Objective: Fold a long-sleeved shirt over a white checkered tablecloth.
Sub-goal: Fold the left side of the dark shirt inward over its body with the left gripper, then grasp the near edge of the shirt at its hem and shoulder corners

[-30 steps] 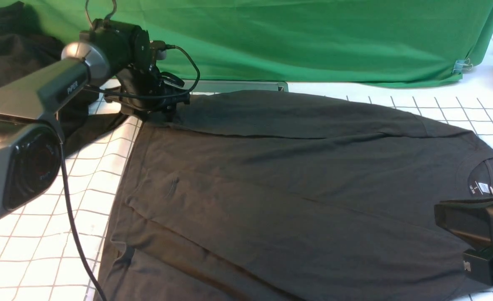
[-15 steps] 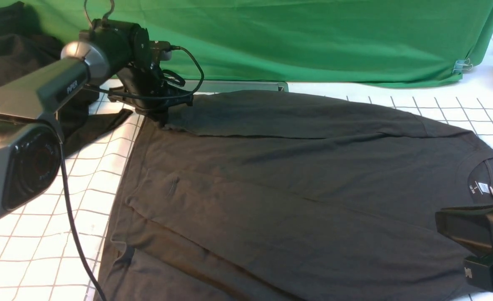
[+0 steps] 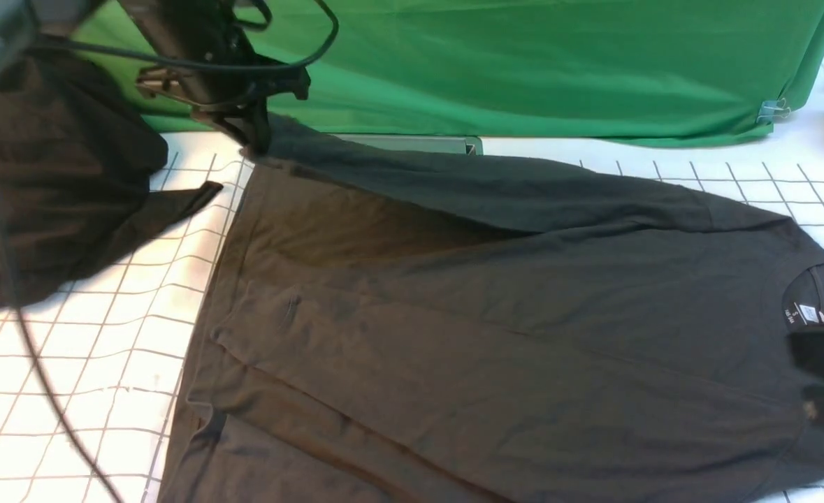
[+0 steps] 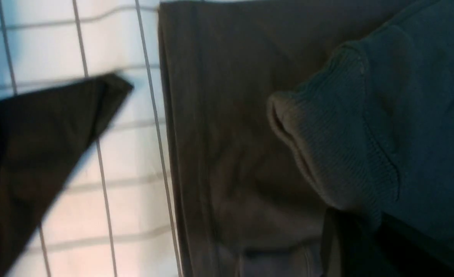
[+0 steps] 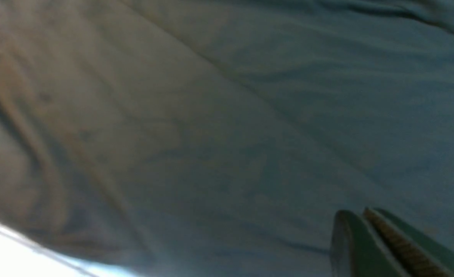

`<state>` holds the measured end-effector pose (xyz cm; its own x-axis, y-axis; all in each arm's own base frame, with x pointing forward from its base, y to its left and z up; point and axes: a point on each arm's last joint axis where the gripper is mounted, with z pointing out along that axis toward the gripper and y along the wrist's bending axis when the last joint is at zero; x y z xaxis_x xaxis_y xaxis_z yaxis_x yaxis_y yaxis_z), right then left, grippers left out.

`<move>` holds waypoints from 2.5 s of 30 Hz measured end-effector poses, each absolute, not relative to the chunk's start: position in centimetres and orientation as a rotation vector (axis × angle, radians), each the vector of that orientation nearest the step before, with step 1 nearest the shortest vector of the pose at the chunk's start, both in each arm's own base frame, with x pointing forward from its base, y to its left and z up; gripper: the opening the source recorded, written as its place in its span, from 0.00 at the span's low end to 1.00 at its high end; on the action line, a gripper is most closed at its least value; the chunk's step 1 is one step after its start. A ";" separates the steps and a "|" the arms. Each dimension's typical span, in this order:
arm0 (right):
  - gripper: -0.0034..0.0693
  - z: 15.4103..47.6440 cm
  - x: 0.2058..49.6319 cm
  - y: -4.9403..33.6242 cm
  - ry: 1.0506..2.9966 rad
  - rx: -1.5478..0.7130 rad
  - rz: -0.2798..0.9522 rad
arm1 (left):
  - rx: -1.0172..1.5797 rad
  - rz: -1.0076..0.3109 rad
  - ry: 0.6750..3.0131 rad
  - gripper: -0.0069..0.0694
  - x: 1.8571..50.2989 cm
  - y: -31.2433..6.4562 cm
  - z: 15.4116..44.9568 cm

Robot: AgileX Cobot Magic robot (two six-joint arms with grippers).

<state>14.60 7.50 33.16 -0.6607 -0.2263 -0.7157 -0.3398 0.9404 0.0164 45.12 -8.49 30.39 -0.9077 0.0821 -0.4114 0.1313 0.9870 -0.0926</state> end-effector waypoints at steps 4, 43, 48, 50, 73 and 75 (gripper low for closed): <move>0.08 34.1 15.3 7.3 2.322 -0.406 0.096 | 0.148 -0.148 2.819 0.13 41.1 -7.8 29.9; 0.04 33.6 26.6 3.9 2.573 -0.197 0.135 | 0.251 -0.199 2.951 0.19 31.8 -8.8 27.9; 0.04 29.4 29.4 3.9 2.775 -0.259 0.326 | 0.405 -0.202 2.955 0.09 27.8 -10.6 27.3; 0.04 28.7 29.2 4.6 2.801 -0.331 0.336 | 0.379 -0.204 2.976 0.09 25.7 -10.3 26.4; 0.04 28.7 27.5 11.9 2.685 -0.685 0.389 | 0.385 -0.058 2.816 0.80 25.1 -8.9 17.0; 0.04 28.7 27.5 11.9 2.686 -0.683 0.389 | 0.401 -0.051 2.833 0.79 25.2 -8.9 16.5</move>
